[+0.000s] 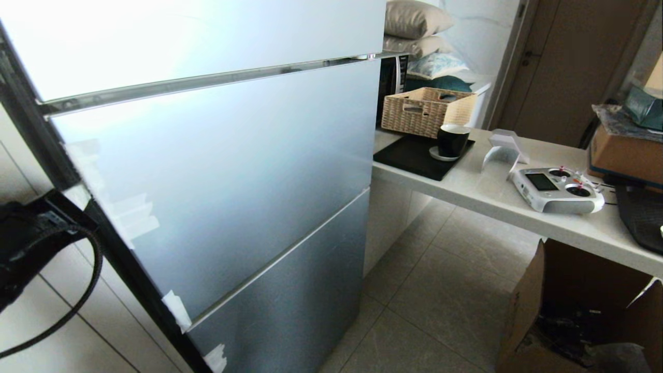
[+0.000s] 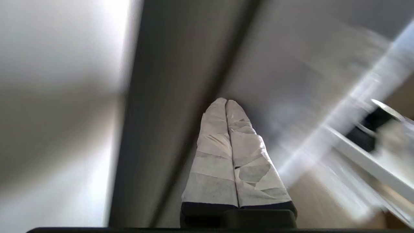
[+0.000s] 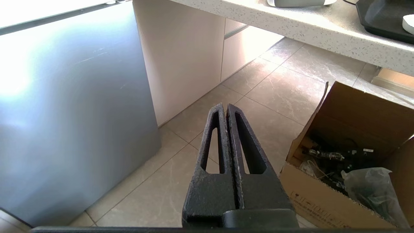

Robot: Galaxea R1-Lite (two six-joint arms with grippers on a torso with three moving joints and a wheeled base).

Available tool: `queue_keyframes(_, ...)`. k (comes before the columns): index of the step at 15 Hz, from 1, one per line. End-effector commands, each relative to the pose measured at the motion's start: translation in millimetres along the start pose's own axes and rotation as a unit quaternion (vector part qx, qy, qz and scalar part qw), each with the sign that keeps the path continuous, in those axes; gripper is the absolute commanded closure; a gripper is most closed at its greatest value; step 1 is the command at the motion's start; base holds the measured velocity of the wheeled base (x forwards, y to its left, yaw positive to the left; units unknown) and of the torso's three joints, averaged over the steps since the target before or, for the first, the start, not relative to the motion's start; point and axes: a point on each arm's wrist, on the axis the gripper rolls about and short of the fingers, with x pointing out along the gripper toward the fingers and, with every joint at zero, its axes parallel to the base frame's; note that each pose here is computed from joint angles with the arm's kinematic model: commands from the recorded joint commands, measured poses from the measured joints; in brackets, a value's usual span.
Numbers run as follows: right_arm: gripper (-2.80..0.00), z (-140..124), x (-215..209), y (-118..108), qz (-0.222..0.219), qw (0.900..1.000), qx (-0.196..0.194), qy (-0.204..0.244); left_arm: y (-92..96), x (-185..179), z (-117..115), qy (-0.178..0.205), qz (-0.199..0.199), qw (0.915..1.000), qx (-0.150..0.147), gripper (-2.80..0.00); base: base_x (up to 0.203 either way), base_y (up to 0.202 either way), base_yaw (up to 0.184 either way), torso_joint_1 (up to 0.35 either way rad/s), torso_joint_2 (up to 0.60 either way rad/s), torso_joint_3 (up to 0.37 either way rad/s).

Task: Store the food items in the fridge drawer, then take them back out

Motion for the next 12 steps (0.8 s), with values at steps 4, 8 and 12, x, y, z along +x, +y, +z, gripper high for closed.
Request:
queue_keyframes(4, 0.0, 0, 0, 0, 0.0, 1.0, 0.0, 0.001, -3.2, -19, -2, 0.005, -0.044, 0.999, -0.002, 0.0, 0.0, 0.0, 0.0, 0.0, 0.0, 0.0)
queue_keyframes(8, 0.0, 0, 0, 0, 0.0, 1.0, 0.0, 0.001, -11.6, -25, -7, 0.016, -0.075, 0.997, -0.007, 0.0, 0.0, 0.0, 0.0, 0.0, 0.0, 0.0)
queue_keyframes(12, 0.0, 0, 0, 0, 0.0, 1.0, 0.0, 0.001, -21.0, -41, -10, 0.024, -0.135, 0.9905, -0.013, 0.0, 0.0, 0.0, 0.0, 0.0, 0.0, 0.0)
